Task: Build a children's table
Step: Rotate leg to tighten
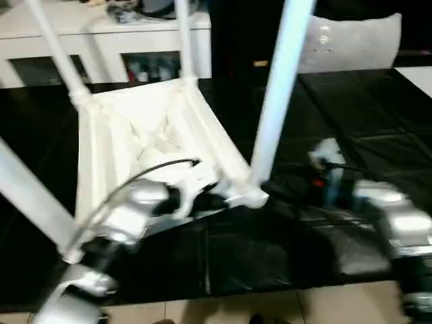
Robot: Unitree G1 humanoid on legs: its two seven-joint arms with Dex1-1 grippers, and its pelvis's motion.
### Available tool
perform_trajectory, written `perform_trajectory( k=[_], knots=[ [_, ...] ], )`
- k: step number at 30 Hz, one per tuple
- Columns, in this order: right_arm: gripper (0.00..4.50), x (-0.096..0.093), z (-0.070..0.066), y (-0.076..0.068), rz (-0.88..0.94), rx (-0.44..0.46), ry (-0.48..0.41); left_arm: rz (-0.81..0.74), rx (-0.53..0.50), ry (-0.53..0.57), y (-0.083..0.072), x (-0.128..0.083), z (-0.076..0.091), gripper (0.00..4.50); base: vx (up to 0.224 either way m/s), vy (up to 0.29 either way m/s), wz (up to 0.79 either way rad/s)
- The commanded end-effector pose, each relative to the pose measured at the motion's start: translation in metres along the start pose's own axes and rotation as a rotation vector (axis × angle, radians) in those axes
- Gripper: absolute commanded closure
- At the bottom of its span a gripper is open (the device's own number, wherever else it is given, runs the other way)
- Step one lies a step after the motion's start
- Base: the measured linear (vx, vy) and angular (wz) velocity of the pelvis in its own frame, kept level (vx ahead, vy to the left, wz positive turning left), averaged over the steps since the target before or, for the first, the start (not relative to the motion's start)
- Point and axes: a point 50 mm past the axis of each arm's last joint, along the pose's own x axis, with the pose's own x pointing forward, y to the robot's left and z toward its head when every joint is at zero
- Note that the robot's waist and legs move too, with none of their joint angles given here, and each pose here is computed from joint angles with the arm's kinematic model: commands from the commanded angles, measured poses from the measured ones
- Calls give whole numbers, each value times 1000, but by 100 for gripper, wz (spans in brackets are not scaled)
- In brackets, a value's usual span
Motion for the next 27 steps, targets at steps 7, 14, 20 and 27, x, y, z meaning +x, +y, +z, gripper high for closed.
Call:
perform_trajectory(
  k=[7, 14, 20, 27],
  knots=[
    [17, 5, -9, 17, 267, -31, 112, -275, 224, 0, -14, -6, 12, 450, 0, 0, 0],
    [65, 15, -11, 21, 360, -21, 130, -347, 291, 39, -15, -7, 13, 450, 0, 0, 0],
    [125, 22, -14, 21, 372, -13, 123, -359, 304, 35, -14, -7, 13, 450, 0, 0, 0],
    [180, 23, -10, 23, 407, 1, 115, -346, 304, 30, -12, -7, 12, 450, 0, 0, 0]
  ],
)
